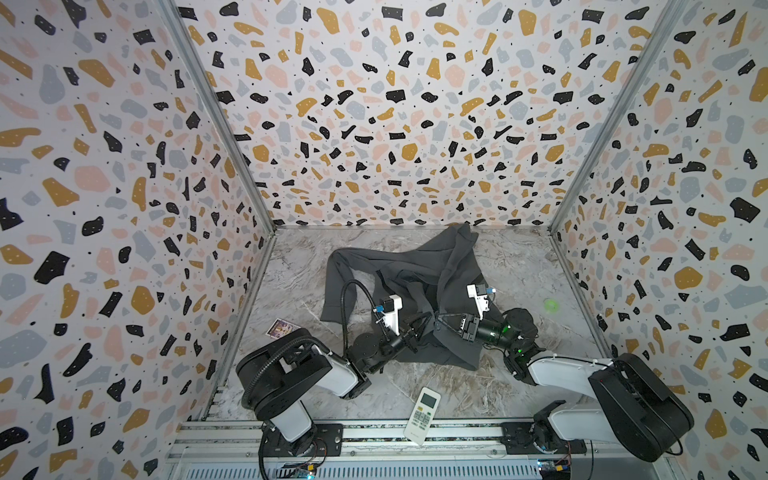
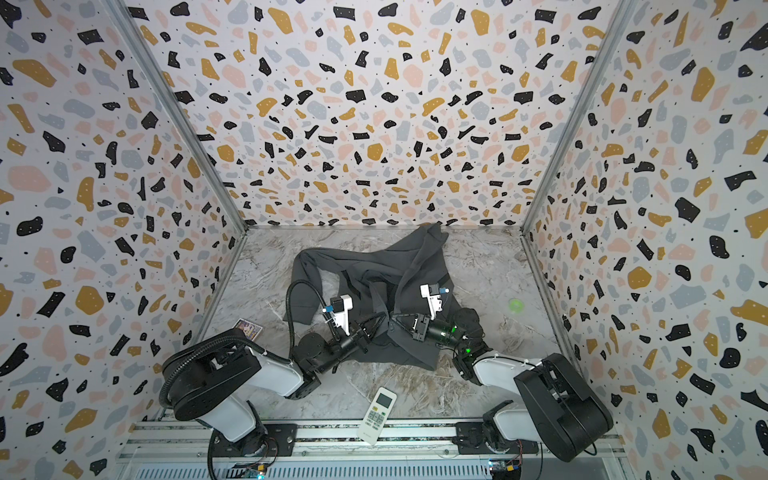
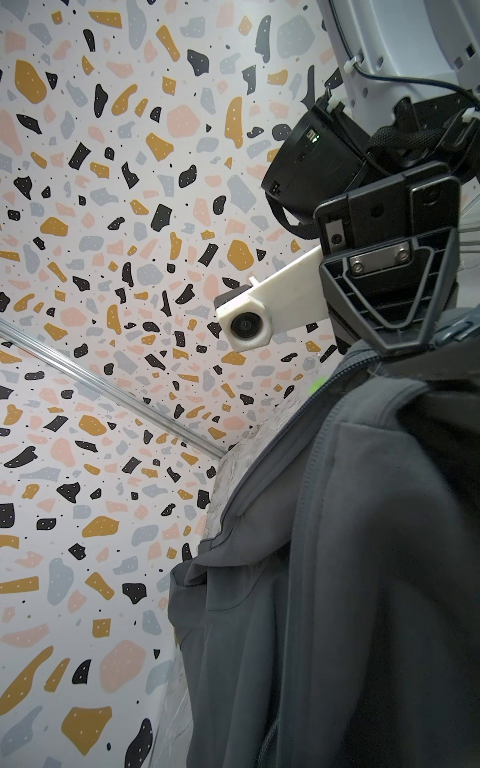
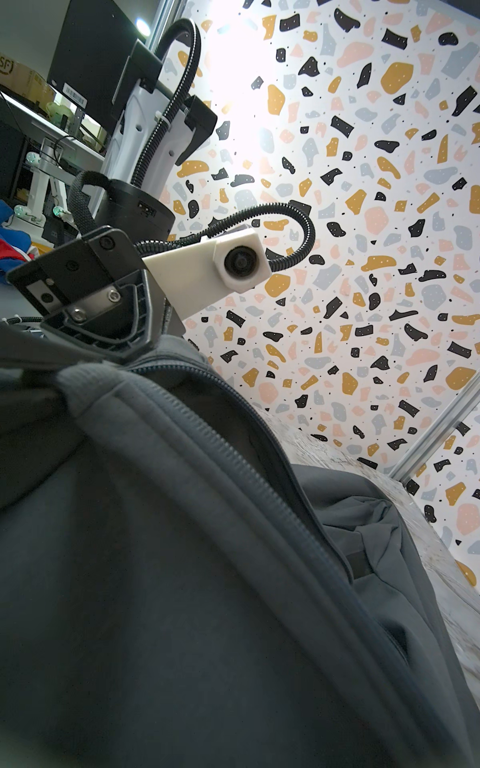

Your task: Zip up the jacket

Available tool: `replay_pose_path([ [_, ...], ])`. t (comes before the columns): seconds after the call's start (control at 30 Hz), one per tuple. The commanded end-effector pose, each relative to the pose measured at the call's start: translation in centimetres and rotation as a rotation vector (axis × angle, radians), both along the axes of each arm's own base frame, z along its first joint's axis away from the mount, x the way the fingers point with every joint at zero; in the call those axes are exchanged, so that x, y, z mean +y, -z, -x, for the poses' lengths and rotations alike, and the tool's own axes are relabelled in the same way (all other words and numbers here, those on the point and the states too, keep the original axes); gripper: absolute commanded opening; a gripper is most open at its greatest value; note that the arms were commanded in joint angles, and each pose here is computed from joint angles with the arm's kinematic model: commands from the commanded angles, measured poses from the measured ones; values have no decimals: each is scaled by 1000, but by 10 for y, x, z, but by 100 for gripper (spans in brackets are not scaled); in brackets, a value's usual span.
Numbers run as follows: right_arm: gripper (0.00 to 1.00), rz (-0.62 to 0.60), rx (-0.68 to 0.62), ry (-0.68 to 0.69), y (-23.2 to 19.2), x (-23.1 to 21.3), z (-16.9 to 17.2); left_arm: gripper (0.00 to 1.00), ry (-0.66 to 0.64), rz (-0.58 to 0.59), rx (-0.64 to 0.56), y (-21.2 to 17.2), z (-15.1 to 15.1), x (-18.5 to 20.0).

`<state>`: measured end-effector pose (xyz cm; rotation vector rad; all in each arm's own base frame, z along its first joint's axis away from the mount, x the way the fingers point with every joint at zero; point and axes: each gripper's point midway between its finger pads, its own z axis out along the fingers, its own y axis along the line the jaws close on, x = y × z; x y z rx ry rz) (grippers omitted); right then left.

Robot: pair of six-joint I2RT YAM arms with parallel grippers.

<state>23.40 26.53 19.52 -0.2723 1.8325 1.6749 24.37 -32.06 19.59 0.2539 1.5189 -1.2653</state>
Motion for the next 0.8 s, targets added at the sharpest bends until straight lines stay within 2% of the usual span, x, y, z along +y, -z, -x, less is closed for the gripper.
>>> replay_pose_path([
  [0.0,0,-40,-84,-28,-22,2,8,0,0,233,-186,-70,14,14],
  [0.77,0,-40,-81,-12,-20,4,0,0,30,235,-178,-69,20,9],
])
